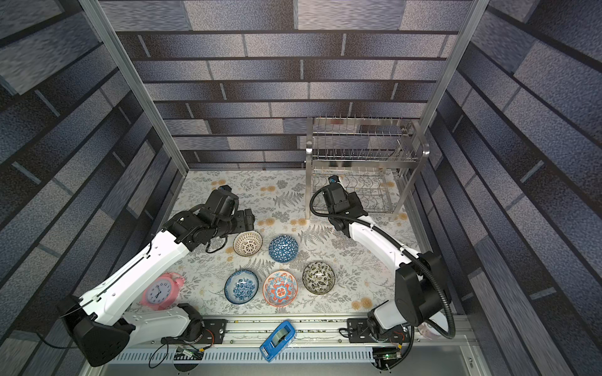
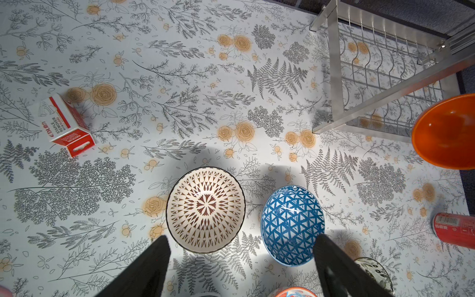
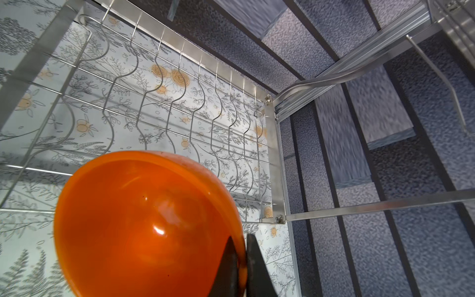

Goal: Load bowls into a dish rack
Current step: Place the bowl in the dish rack.

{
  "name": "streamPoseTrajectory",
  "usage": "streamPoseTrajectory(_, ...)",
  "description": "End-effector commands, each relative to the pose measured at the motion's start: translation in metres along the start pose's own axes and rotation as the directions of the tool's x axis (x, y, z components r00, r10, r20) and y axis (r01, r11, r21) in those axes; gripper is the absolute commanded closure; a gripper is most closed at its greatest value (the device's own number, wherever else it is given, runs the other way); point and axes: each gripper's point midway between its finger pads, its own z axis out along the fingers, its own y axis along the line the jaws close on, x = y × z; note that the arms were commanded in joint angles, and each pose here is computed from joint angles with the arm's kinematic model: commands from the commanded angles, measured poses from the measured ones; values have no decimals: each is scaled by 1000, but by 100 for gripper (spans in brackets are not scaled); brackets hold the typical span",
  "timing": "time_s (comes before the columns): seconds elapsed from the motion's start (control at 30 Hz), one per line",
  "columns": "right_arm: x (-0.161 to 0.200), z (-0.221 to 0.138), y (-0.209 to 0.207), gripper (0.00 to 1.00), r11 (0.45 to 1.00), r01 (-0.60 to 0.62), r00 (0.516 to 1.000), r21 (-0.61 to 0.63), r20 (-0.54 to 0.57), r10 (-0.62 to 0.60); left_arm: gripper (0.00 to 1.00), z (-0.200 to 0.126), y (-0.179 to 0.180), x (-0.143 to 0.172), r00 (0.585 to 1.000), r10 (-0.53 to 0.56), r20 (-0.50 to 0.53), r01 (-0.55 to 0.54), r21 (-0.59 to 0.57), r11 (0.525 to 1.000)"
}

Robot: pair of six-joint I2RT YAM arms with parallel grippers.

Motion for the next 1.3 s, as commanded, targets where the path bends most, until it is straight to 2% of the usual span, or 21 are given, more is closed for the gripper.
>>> streamPoseTrajectory(0.0, -16, 8, -16, 100, 995, -8, 999, 96, 45, 4, 10, -4, 14, 3, 1000, -29, 1, 29, -45, 999)
streamPoseTrajectory(0.23, -19, 32, -28, 100, 981, 26, 999, 193, 34, -33, 11, -3, 21, 5, 999, -47, 4, 47, -61, 997)
streamPoseTrajectory(0.57, -21, 66, -34, 100, 958, 105, 994, 267, -1, -108, 12, -3, 31, 8, 998, -63, 2, 63, -83, 995)
streamPoseTrajectory(1.03, -29, 110, -39, 100, 926, 198, 980, 322, -67, -186, 19, 11, 42, 10, 996, -88, -22, 85, -105, 991)
streamPoseTrajectory(1.27, -32, 132, -36, 100, 911, 247, 969, 331, -101, -226, 21, 21, 47, 3, 996, -88, 18, 89, -102, 991)
